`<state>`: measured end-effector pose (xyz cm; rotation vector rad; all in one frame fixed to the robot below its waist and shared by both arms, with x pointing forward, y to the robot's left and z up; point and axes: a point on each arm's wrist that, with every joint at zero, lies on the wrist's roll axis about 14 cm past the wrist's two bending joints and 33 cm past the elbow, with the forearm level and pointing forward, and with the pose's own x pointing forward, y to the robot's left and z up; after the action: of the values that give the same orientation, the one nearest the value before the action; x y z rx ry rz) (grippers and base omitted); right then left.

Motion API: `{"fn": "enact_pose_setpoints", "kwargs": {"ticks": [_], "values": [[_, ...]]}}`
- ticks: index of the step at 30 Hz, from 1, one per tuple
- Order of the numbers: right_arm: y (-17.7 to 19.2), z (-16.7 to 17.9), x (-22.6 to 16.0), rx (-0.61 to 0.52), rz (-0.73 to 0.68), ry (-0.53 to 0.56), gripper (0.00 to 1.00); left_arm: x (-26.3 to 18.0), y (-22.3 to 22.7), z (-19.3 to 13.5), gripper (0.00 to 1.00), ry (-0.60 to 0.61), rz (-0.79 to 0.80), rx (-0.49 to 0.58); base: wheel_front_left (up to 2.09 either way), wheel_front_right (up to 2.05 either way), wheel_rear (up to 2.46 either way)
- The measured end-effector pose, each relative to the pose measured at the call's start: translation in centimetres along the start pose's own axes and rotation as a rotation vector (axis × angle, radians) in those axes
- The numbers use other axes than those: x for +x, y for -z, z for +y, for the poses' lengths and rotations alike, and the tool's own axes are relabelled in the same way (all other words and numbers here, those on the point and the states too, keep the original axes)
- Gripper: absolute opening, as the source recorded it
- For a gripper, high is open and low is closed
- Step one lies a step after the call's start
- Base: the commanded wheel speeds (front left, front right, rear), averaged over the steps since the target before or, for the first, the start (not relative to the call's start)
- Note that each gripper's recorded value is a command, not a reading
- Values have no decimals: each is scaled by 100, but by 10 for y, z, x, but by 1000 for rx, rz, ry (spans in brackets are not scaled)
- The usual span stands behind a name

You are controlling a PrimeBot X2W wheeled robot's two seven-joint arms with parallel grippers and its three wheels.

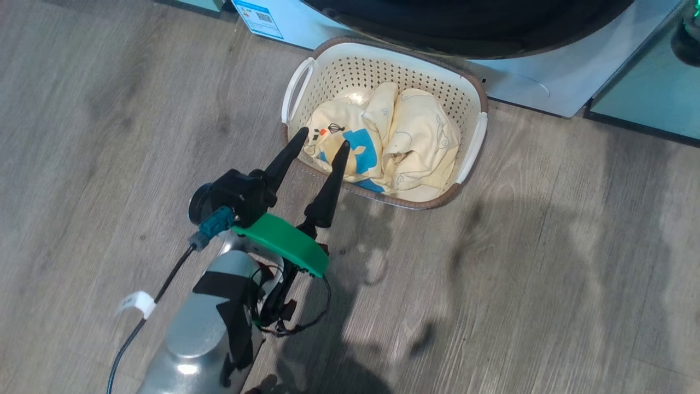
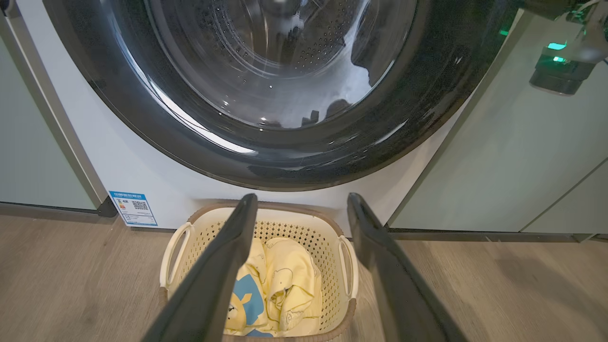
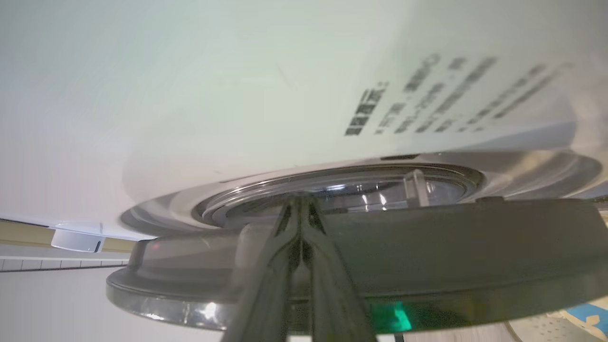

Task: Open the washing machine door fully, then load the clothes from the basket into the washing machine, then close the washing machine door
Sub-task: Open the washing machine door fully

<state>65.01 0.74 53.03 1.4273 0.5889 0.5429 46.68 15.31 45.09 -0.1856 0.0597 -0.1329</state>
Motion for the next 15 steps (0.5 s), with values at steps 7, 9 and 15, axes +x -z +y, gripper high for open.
{"fn": "enact_pose_setpoints", "kwargs": {"ticks": [7, 9, 15], "values": [[8, 2, -5, -16, 59, 6, 0, 0, -3, -3, 100, 5, -9, 0, 0, 0, 0], [11, 1, -7, -16, 74, 9, 0, 1, -5, -3, 100, 4, -13, 0, 0, 0, 0], [26, -1, -17, -16, 148, 5, 0, 1, -10, -6, 100, 9, -26, 0, 0, 0, 0]]}}
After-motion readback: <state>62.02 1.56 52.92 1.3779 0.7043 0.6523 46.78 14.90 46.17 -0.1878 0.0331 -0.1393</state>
